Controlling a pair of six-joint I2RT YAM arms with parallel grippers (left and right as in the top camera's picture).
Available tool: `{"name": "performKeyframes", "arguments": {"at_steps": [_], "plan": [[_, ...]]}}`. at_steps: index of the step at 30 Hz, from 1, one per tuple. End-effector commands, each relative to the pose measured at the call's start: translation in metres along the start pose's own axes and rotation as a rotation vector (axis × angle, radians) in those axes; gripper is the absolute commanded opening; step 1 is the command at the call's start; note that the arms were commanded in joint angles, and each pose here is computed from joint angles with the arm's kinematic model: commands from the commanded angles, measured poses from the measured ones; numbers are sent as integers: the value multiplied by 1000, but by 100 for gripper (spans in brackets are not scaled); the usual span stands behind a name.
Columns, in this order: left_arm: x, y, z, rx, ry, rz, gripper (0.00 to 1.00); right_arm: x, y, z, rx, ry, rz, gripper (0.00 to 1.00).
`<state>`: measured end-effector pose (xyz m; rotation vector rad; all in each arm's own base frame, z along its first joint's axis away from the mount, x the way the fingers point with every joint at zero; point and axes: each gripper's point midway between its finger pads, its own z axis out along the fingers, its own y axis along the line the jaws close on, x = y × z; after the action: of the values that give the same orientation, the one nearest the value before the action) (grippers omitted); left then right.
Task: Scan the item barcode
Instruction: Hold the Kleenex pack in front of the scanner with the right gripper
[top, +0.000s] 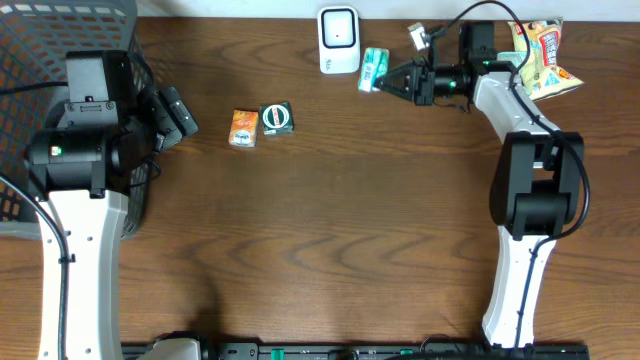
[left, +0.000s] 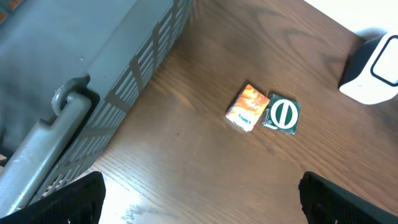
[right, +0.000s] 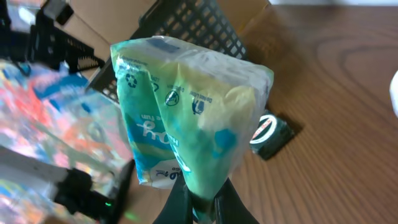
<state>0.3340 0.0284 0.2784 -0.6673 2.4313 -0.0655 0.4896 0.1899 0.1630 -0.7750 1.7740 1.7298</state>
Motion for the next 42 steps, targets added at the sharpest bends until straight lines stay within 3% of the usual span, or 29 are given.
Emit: {"name": "performKeyframes", "arguments": {"at_steps": [1,6,13,25,35,42], "plan": [[-1,2,-2,-5,-7,-13,98,-8,22,20,-56,29,172,1],[-1,2,-2,-6,-6,-12,97,-3,29,40,-85,61,208,1],[-1,2,-2,-6,-6,-12,98,-6,31,49,-99,69,122,1],[-1,2,-2,-6,-6,-12,98,-7,25,32,-78,40,14,1],[-1,2,-2,-5,-7,-13,98,-9,14,2,-33,-2,69,1],[-1,2,-2,-6,-6,-12,98,2,16,8,-43,8,41,1]]}}
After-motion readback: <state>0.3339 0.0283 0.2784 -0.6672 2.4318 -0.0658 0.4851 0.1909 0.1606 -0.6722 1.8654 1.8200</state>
